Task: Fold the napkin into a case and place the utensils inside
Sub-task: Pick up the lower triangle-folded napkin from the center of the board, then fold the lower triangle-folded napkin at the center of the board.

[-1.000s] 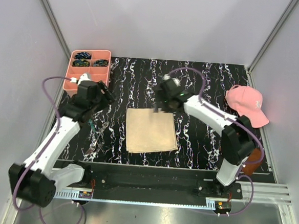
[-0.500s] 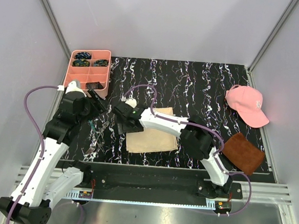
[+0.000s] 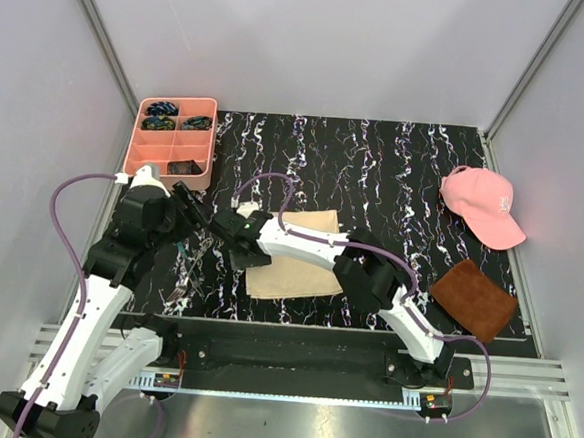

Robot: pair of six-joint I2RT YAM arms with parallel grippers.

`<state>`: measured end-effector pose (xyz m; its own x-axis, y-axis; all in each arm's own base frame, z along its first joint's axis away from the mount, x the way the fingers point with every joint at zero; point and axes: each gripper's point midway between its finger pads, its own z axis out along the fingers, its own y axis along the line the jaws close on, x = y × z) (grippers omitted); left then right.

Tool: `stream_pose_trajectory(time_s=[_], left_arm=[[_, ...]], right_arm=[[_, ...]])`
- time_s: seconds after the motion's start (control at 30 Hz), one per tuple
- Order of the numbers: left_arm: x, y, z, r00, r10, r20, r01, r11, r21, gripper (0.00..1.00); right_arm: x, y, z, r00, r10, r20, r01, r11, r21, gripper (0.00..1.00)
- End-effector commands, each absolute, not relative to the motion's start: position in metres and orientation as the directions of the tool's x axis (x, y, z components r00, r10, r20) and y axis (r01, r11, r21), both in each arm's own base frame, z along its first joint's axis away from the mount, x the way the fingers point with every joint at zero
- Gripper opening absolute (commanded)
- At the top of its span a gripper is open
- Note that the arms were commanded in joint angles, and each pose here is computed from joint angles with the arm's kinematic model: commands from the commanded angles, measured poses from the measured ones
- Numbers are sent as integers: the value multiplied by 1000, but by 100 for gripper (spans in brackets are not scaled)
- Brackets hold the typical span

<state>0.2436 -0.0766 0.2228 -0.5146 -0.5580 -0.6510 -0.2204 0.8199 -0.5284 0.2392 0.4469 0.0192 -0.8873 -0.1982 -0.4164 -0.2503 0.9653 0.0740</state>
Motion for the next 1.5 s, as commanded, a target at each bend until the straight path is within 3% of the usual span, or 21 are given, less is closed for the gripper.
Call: stream_pose_trajectory(time_s=[0.0,0.2,0.37,0.57,0.6,0.67,0.7,0.83,0.93,1.3,1.47], left_arm=[[244,-77,229,-502,-541,-675,-181,829,-529,71],[242,-72,226,-494,-539,-682,-200,834,-514,73],[241,-72,225,-496,-541,-679,-199,832,-518,74],[242,-75,217,-529,-518,-672,-191,845,-500,74],[243,-76,214,-535,-516,-669,-193,845,-498,74],[248,-80,209,-553,-510,-659,-184,846,-501,74],[250,-82,207,-562,-508,-652,-180,845,-503,73],[260,-101,193,-636,-495,-592,-147,831,-537,72],[268,-116,179,-683,-494,-539,-135,810,-571,70],[293,-168,133,-782,-505,-366,-120,698,-706,67],[309,-189,129,-801,-509,-315,-133,665,-735,72]], right_arm=[[235,439,0,-891,-207,-404,-214,976,-29,59],[216,405,-34,-915,-241,-324,-183,962,-201,48],[219,396,-40,-910,-253,-328,-178,954,-242,20],[229,404,-20,-889,-286,-357,-242,956,-164,0],[239,423,6,-871,-256,-419,-259,964,-51,0],[232,423,14,-876,-266,-403,-307,951,40,0],[238,437,43,-864,-219,-454,-316,937,148,0],[239,440,78,-912,-127,-390,-310,836,453,0],[241,432,95,-933,-66,-353,-276,762,587,0],[248,377,101,-964,64,-259,-165,621,767,0],[247,361,92,-971,86,-224,-140,552,822,0]])
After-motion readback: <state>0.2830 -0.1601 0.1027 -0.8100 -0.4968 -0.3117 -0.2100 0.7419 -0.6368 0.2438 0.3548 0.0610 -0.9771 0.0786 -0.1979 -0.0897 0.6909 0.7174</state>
